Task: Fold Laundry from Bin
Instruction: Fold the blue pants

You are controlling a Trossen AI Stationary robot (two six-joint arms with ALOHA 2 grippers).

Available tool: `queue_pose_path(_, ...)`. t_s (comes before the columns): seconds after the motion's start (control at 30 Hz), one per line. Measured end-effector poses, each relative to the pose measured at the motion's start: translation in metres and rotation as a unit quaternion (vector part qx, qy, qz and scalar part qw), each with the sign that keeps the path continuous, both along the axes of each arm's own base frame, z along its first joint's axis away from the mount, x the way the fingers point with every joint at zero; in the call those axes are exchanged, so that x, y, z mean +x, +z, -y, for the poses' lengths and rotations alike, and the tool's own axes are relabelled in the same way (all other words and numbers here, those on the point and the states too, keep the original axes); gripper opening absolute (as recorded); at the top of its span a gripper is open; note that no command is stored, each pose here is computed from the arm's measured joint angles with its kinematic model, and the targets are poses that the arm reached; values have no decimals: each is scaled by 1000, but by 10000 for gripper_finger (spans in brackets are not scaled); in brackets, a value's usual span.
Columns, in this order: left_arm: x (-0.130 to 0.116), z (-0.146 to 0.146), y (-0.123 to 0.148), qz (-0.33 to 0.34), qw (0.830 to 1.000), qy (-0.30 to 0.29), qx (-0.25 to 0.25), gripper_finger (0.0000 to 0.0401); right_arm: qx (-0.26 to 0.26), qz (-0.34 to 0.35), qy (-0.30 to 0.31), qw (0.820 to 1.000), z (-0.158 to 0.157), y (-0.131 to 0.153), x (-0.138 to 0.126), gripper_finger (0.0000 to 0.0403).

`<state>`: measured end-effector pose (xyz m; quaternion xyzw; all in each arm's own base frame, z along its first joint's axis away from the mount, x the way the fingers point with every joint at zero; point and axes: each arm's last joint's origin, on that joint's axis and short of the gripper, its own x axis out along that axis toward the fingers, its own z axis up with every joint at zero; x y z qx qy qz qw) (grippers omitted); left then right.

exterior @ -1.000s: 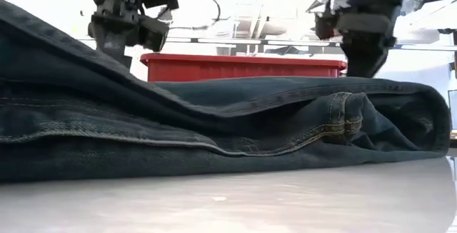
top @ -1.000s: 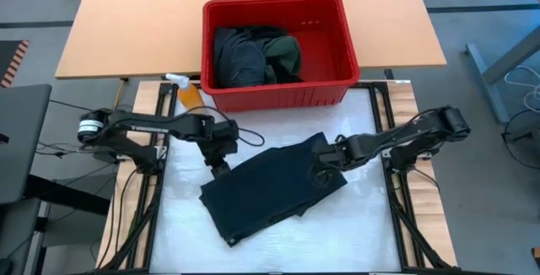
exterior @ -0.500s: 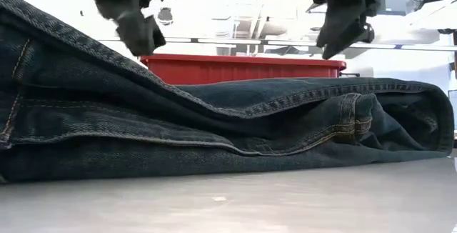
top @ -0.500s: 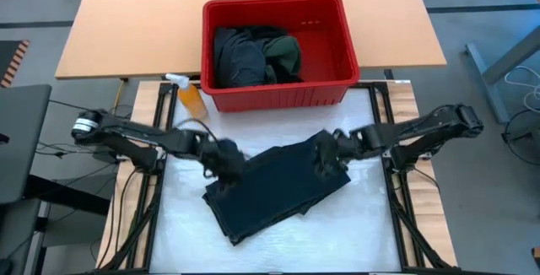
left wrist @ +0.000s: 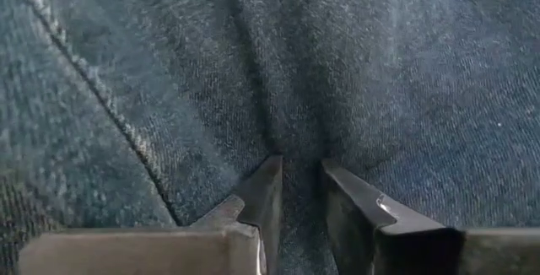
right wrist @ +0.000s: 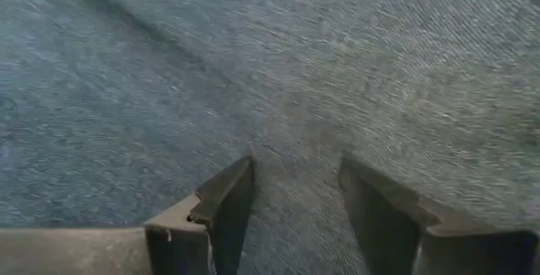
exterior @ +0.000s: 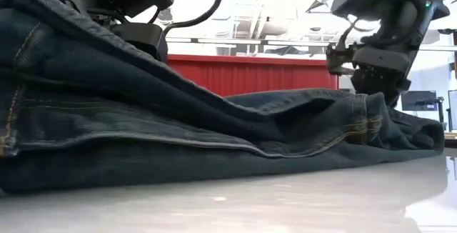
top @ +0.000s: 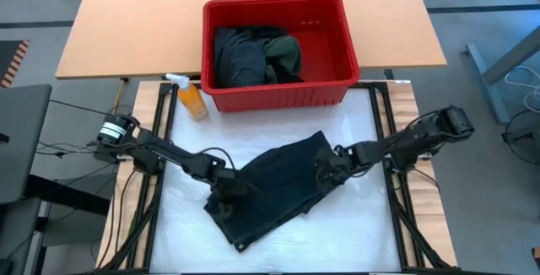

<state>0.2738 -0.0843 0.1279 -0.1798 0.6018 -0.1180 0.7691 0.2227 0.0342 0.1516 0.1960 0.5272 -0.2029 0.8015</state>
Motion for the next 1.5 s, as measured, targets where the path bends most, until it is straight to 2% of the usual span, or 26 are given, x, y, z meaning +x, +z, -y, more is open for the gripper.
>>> queue_pose_path(0.17,-2,-1,6,4,1000,25,-1,66,0,-7,9,1000,17,15,-3,217)
queue_pose_path(0.3,-11,-4,26,20,999,37,-4,62,-4,36,13,999,23,54,2,217)
queue_pose_path(0.43,-14,-9,67,117,991,68,23,60,-43,84,3,996,25,88,0,217)
queue_pose_path(0.57,-20,-12,93,198,971,120,64,60,-95,118,-29,988,30,93,0,217)
queue_pose_path(0.67,-17,-3,102,251,959,123,51,60,-101,133,-40,985,35,88,11,217)
queue_pose_path(0.8,-5,19,87,262,959,101,38,60,-125,112,-24,985,46,70,30,217)
queue_pose_path(0.87,0,31,70,236,966,98,25,60,-133,88,-23,987,56,58,37,217)
queue_pose_path(1.0,5,56,32,150,985,77,-36,60,-159,4,-38,986,77,29,43,217)
queue_pose_path(1.07,6,66,18,123,987,84,-58,60,-170,-25,-52,984,86,16,46,217)
queue_pose_path(1.13,4,75,5,97,988,104,-55,60,-171,-43,-55,983,93,3,49,217)
queue_pose_path(1.33,-5,91,-5,66,982,169,-49,60,-174,-66,-56,981,100,-16,56,217)
queue_pose_path(1.4,-6,92,-1,64,981,177,-53,60,-173,-67,-54,981,97,-12,54,217)
queue_pose_path(1.5,-12,88,10,62,984,162,-50,55,-175,-58,-42,982,89,11,47,217)
